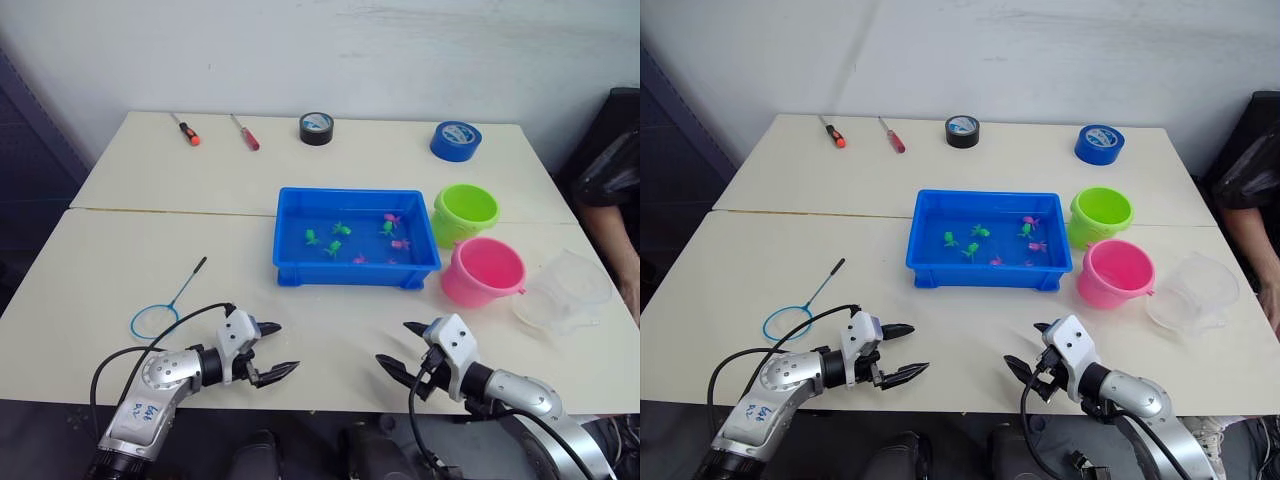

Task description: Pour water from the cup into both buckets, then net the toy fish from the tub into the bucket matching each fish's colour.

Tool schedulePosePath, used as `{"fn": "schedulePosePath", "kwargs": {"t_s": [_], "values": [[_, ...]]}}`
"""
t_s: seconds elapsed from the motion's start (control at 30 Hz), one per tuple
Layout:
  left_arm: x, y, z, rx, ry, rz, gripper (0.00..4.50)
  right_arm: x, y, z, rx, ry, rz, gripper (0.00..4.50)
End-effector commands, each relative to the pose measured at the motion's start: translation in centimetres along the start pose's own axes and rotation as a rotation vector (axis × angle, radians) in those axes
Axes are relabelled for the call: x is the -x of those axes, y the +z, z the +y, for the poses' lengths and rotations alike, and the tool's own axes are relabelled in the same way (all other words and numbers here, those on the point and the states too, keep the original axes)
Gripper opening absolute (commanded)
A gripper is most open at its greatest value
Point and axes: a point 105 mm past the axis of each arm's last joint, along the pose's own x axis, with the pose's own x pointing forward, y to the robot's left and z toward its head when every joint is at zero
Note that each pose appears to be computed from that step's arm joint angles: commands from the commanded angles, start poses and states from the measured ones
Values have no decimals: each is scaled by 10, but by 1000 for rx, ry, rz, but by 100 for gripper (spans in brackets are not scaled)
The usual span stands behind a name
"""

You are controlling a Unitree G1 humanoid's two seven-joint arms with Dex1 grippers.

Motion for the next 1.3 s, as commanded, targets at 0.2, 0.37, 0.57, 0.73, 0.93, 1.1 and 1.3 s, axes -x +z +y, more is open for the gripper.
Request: {"fn": "schedulePosePath", "kwargs": {"t_s": [0.2, 0.37, 0.57, 0.73, 0.93, 1.1, 1.3], "values": [[-11, 14, -7, -11, -83, -60, 446, 14, 17, -15, 3, -134, -66, 450], [-17, 47, -15, -29, -241, -122, 446, 39, 26, -16, -65, -256, -107, 450], [-22, 96, -18, -81, -425, -197, 446, 89, 20, -21, -202, -510, -111, 450], [-25, 132, -18, -133, -502, -241, 446, 128, 12, -28, -323, -748, -135, 450], [-28, 148, -26, -172, -549, -247, 446, 161, -1, -59, -395, -1029, -143, 450], [-29, 153, -27, -177, -532, -258, 446, 172, -11, -90, -428, -1142, -128, 450], [-29, 160, -27, -189, -492, -274, 446, 181, -26, -118, -447, -1222, -70, 450]]}}
